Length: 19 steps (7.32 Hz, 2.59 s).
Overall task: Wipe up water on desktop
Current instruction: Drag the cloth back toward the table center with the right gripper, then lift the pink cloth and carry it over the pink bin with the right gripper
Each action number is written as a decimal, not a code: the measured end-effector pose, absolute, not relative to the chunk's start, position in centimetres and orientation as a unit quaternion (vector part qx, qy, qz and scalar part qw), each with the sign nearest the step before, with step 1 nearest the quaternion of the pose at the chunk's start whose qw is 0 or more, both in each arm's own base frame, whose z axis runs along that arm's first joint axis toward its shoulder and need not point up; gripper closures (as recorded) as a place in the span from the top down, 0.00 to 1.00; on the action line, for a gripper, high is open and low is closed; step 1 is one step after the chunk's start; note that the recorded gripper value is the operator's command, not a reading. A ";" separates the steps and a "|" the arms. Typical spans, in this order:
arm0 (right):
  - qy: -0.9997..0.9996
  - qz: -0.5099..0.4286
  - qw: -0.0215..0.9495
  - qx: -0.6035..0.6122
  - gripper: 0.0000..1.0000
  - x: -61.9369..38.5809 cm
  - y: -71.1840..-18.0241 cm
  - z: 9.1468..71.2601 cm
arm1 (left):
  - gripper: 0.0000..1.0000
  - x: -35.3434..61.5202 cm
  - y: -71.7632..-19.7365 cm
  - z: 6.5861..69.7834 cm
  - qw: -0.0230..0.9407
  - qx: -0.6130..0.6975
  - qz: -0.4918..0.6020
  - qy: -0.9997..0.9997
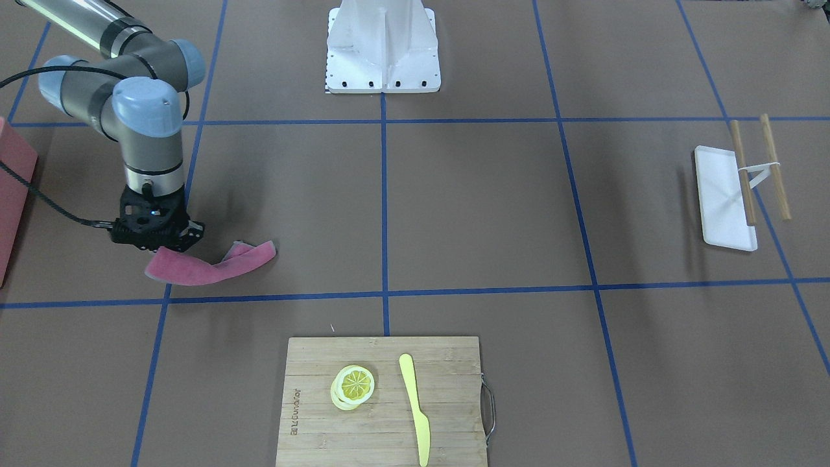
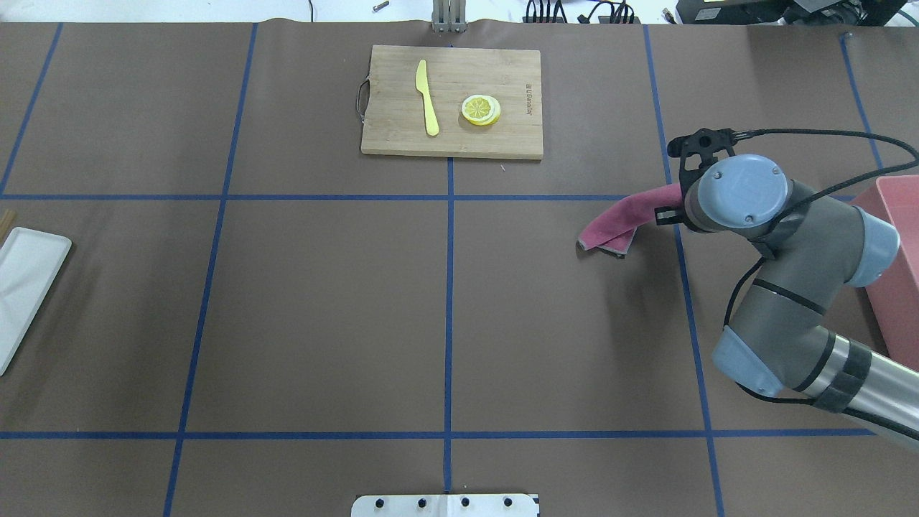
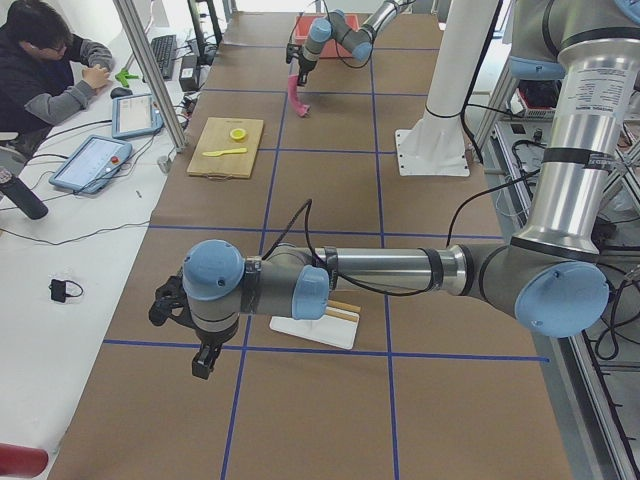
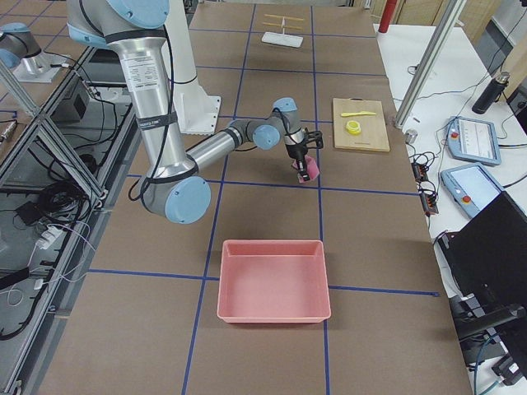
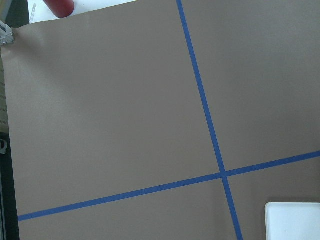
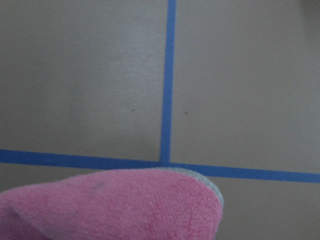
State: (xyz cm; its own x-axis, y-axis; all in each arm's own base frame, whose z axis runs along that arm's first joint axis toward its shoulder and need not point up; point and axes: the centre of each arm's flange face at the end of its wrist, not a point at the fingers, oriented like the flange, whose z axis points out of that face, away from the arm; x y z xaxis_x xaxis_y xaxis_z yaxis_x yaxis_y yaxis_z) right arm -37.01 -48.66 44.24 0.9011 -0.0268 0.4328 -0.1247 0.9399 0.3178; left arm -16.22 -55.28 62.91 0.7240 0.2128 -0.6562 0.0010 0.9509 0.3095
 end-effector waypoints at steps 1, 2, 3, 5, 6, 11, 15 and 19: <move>-0.207 0.014 0.964 0.169 0.00 -35.3 -48.7 45.9 | 0.98 -16.2 -55.3 62.9 0.917 0.146 0.058 0.367; -0.201 0.006 0.965 0.170 0.00 -34.7 -48.8 46.4 | 0.98 -16.2 -55.3 62.9 0.917 0.145 0.058 0.367; -0.207 0.007 0.963 0.173 0.00 -35.3 -49.4 45.4 | 0.98 -16.2 -55.3 62.9 0.917 0.145 0.058 0.367; -0.241 0.034 0.955 0.172 0.00 -40.5 -51.5 41.0 | 0.98 -16.2 -55.3 63.0 0.917 0.145 0.058 0.367; -0.261 0.053 0.949 0.167 0.00 -43.9 -51.9 38.3 | 0.98 -16.2 -55.3 63.0 0.917 0.145 0.057 0.367; -0.363 0.139 0.911 0.137 0.00 -58.2 -45.9 21.3 | 0.98 -16.2 -55.2 63.1 0.917 0.143 0.057 0.368; -0.367 0.169 0.905 0.136 0.00 -63.0 -45.0 14.7 | 0.98 -16.1 -54.7 63.6 0.917 0.140 0.056 0.368; -0.342 0.103 0.926 0.123 0.00 -45.7 -45.2 14.9 | 0.98 -16.0 -54.6 64.1 0.918 0.130 0.046 0.371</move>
State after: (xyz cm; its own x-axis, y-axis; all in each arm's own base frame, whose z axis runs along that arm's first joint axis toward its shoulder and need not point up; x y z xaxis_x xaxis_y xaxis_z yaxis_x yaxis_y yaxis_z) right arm -45.69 -45.23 14.93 0.7447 0.1059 0.6589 -0.2747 0.9484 0.1582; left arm -16.03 -54.59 64.05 0.7205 0.1813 -0.6694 0.0124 0.9617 0.2738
